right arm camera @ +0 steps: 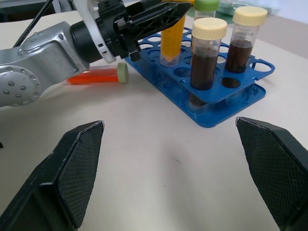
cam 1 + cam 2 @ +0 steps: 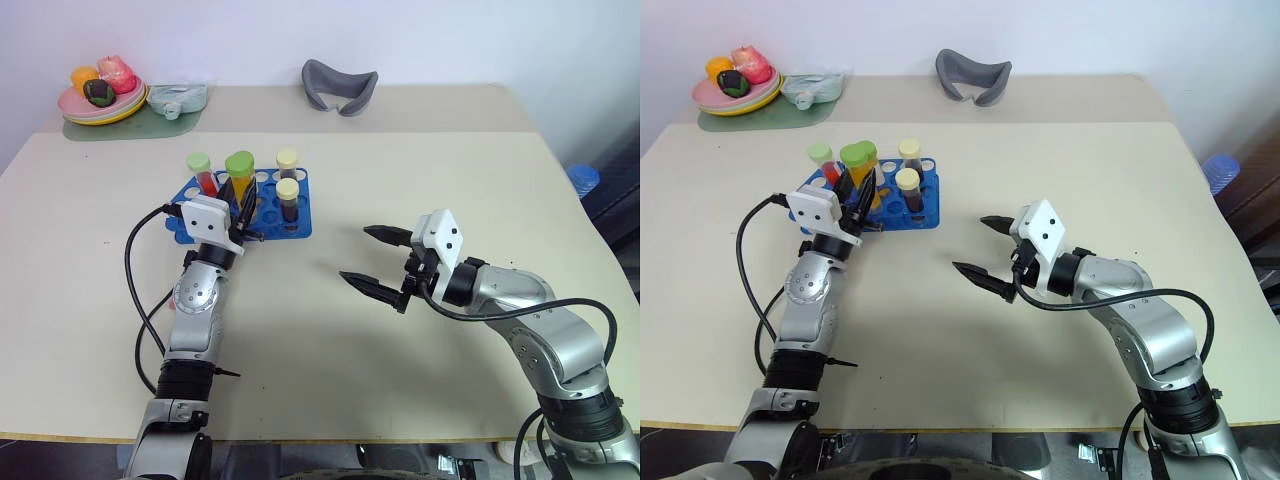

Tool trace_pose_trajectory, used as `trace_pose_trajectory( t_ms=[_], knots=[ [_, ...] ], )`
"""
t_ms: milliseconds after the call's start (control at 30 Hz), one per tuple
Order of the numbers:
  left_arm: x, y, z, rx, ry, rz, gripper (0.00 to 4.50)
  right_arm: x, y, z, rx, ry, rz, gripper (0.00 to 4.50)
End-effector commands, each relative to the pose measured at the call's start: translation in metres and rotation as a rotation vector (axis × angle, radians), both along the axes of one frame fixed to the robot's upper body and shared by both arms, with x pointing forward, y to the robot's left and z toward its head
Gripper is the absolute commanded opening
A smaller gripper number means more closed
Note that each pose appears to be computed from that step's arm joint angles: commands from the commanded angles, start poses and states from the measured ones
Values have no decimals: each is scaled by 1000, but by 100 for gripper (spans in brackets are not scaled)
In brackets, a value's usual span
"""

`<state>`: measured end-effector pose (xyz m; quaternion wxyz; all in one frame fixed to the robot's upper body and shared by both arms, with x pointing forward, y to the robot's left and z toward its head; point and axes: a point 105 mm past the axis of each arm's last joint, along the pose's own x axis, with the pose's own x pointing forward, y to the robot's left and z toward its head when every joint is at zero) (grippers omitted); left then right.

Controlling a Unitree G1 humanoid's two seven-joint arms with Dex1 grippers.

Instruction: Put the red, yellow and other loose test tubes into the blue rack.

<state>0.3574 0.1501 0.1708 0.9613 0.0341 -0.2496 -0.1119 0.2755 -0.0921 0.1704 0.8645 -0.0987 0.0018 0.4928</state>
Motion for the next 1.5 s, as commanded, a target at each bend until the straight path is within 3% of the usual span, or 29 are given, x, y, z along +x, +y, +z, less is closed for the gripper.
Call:
trace_pose_trajectory(
  t_ms=[33,833,1100,1367,1500],
  knots=[
    [-1,1,12,3,-45,14,89,-8,7,15,10,-60,39,450],
    [-2,11,-2,29,-18,54,89,-9,8,15,9,-56,50,450],
    [-5,19,7,6,-46,77,448,-9,8,15,8,-59,46,450],
    [-34,52,51,5,-106,116,448,-8,1,15,-2,-59,34,450],
    [-51,69,68,59,2,47,448,-6,-4,14,-13,-57,33,450]
  ],
)
